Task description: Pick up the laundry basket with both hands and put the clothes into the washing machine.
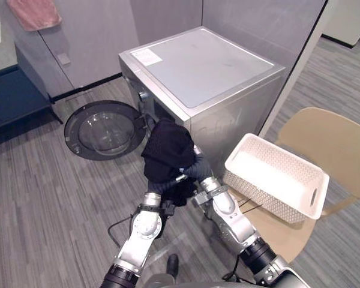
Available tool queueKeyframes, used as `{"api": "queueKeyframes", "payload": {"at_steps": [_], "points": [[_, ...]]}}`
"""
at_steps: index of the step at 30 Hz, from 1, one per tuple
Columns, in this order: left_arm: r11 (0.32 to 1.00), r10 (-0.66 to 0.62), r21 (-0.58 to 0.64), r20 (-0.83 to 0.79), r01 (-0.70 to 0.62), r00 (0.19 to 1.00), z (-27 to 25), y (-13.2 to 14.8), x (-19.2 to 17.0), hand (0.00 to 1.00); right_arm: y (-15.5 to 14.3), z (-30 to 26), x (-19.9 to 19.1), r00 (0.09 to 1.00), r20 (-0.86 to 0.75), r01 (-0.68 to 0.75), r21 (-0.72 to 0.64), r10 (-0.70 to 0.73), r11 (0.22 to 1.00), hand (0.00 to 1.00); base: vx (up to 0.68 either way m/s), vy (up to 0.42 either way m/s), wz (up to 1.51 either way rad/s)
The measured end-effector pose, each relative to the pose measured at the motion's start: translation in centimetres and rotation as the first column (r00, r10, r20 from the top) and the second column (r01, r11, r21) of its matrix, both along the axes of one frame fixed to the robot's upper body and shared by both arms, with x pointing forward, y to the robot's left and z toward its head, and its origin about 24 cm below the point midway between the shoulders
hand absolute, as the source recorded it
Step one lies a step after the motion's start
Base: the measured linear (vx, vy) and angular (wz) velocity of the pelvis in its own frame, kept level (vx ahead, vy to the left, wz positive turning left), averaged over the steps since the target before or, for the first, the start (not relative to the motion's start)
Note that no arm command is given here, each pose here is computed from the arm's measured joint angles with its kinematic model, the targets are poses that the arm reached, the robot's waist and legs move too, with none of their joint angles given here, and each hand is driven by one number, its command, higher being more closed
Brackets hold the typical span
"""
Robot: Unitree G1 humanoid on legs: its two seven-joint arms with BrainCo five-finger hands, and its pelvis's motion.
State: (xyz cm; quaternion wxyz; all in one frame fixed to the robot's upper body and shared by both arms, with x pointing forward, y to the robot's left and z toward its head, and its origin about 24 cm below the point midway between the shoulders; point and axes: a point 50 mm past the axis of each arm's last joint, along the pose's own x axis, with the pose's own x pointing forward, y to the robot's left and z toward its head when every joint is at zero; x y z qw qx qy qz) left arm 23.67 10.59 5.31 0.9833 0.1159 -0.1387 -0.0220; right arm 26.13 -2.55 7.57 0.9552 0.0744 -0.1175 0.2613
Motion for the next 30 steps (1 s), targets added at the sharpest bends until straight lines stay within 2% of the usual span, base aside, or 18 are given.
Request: {"api": "queueKeyframes", "payload": {"at_steps": [8,11,16,18,24,27,29,30], "points": [[0.999,0.034,0.028,-0.035,-0.033,0.999,-0.8,0.8,0.1,1.00,-0.1,-1.6,-1.3,0.999,-0.036,-0.042,-0.025,0.041,0.999,0.00,-0.02,-0.036,-0.08],[0.999,0.035,0.030,-0.071,-0.033,0.997,-1.5,1.0,0.1,1.00,-0.7,-2.1,-1.5,1.000,-0.016,-0.028,-0.110,0.026,0.994,0.00,0.02,-0.039,-0.07],[1.000,0.012,0.002,-0.164,-0.012,0.986,-3.8,0.7,-1.1,1.00,-2.3,-3.2,-2.8,0.996,0.089,0.057,-0.354,-0.027,0.934,0.00,0.05,-0.029,-0.13],[1.000,0.010,0.000,-0.191,-0.010,0.982,-4.4,0.7,-1.4,1.00,-2.6,-3.7,-3.1,0.996,0.089,0.059,-0.389,-0.026,0.919,0.00,0.03,-0.008,-0.08],[0.999,0.039,0.005,-0.437,-0.041,0.899,-9.7,1.3,-3.8,1.00,-3.8,-9.0,-4.6,0.998,-0.059,-0.006,-0.561,-0.032,0.827,0.00,0.04,-0.032,0.29],[0.981,0.160,-0.015,-0.511,-0.195,0.845,-11.1,4.2,-4.1,1.00,-7.7,-13.0,-4.7,0.961,-0.185,0.031,-0.670,-0.207,0.742,0.00,0.00,-0.018,1.31],[0.966,0.210,-0.020,-0.531,-0.259,0.821,-11.4,5.4,-4.3,1.00,-10.3,-15.2,-5.4,0.910,-0.264,0.030,-0.725,-0.319,0.688,0.00,0.02,0.047,1.44],[0.955,0.252,0.002,-0.530,-0.297,0.809,-11.4,6.6,-4.4,1.00,-12.7,-16.3,-5.6,0.854,-0.300,0.053,-0.762,-0.424,0.645,0.00,0.10,0.083,1.32]]}}
